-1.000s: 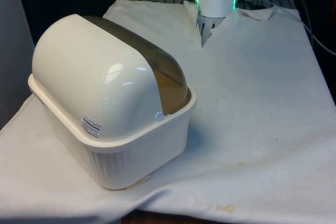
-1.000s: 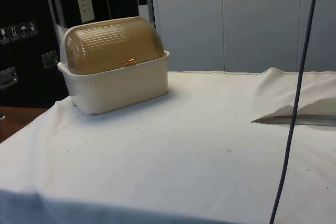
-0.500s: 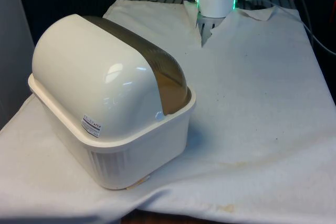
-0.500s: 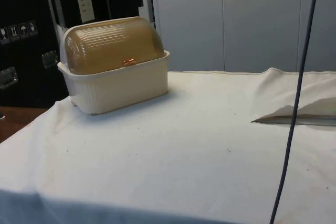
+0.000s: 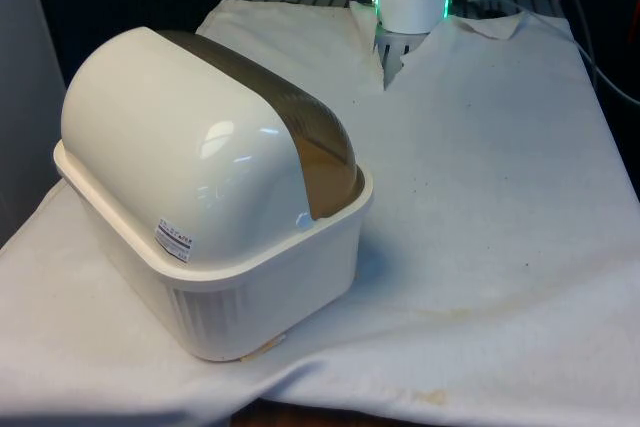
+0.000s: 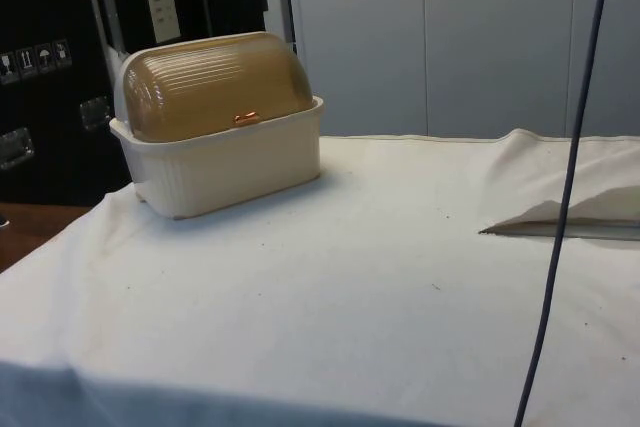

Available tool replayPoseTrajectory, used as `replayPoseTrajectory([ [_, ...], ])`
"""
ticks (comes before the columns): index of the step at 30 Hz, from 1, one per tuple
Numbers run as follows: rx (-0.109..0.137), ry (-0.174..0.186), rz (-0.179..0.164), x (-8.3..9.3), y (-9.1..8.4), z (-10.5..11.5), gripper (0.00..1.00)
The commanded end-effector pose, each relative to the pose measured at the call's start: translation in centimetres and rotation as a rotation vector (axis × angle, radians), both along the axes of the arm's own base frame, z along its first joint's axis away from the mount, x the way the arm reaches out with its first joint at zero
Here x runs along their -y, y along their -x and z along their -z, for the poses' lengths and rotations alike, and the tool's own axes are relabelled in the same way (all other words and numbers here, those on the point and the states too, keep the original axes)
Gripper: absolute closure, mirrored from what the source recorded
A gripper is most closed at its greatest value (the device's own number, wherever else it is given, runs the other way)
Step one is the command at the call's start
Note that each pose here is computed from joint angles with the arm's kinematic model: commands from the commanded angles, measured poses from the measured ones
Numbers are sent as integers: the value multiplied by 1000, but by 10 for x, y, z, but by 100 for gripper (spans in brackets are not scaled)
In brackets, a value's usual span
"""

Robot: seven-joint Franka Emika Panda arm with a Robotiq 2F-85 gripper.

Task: Open the lid, then close it.

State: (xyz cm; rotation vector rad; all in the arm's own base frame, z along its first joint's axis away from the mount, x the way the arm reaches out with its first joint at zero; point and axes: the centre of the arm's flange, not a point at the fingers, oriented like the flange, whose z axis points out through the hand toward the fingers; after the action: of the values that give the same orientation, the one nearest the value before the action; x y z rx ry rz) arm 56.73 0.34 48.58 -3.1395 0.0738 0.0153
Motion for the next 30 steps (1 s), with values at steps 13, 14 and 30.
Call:
replayPoseTrajectory([
  [13,81,16,31,2,4,12,100],
  [14,86,16,33,1,3,13,100],
  [30,139,0,103,2,-1,42,100],
])
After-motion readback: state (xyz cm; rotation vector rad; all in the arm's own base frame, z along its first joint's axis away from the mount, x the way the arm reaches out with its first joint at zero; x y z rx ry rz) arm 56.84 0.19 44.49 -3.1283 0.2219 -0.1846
